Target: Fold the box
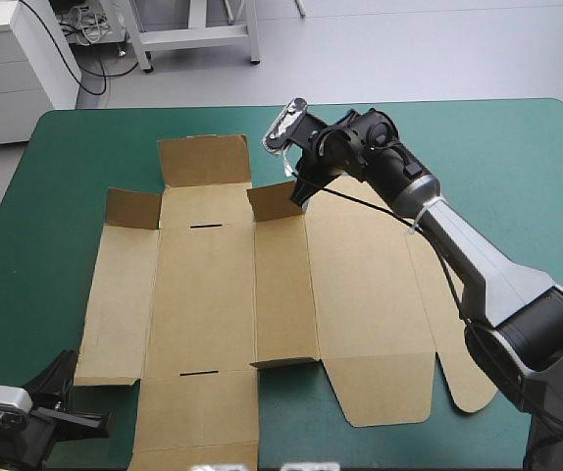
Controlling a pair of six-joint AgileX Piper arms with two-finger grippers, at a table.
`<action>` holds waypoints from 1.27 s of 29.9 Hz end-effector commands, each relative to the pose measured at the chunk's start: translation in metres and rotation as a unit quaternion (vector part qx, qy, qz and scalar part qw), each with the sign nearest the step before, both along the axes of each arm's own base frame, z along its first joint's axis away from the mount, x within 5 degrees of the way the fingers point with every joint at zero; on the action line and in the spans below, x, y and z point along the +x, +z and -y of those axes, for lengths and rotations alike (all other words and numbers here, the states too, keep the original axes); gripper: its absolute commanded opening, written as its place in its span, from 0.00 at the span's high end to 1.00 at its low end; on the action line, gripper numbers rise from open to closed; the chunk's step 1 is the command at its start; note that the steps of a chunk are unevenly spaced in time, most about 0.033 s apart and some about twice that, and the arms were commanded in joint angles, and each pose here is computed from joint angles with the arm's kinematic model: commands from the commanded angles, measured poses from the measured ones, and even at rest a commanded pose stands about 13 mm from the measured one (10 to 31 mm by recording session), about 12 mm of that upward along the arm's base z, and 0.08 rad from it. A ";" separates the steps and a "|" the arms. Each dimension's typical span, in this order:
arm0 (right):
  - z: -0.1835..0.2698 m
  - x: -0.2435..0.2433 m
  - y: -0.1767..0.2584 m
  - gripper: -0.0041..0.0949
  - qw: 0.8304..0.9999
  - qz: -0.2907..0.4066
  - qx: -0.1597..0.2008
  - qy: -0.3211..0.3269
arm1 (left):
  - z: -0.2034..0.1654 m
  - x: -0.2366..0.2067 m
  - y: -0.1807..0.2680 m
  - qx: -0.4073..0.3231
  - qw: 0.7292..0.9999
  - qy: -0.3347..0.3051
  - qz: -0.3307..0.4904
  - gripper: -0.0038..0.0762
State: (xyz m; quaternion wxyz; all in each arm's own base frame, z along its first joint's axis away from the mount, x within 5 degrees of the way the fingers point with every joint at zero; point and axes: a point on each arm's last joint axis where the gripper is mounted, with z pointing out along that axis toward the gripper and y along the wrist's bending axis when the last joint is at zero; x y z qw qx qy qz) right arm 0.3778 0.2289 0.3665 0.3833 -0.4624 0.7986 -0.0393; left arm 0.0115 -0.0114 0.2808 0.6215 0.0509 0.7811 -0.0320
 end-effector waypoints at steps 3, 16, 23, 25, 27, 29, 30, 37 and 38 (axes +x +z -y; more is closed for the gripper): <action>0.016 -0.010 0.043 0.97 0.992 0.050 0.077 -0.083 | 0.000 -0.004 0.014 -0.011 0.998 0.002 0.055 0.95; 0.066 -0.021 0.058 0.98 0.969 -0.020 0.099 -0.227 | 0.000 -0.004 0.014 -0.011 0.998 0.003 0.055 0.16; 0.082 -0.054 0.077 0.98 0.963 -0.023 0.136 -0.230 | 0.000 -0.004 0.015 -0.011 0.998 0.003 0.059 0.14; 0.089 -0.068 0.074 0.98 0.961 -0.027 0.139 -0.236 | 0.000 -0.004 0.017 -0.011 0.998 0.002 0.059 0.14; 0.096 -0.081 0.068 0.98 0.961 -0.031 0.139 -0.238 | 0.000 -0.001 0.022 -0.013 0.998 0.002 0.054 0.14; 0.104 -0.097 0.063 0.98 0.960 -0.031 0.142 -0.239 | 0.000 0.003 0.030 -0.012 0.999 0.003 0.047 0.14; 0.107 -0.104 0.057 0.98 0.960 -0.034 0.142 -0.240 | 0.000 0.005 0.035 -0.012 0.999 0.003 0.043 0.14; 0.139 -0.167 0.043 0.98 0.950 -0.025 0.180 -0.252 | -0.002 0.044 0.087 -0.008 1.000 0.009 0.015 0.14; 0.142 -0.174 0.042 0.98 0.950 -0.024 0.183 -0.252 | -0.002 0.050 0.094 -0.008 1.000 0.009 0.011 0.14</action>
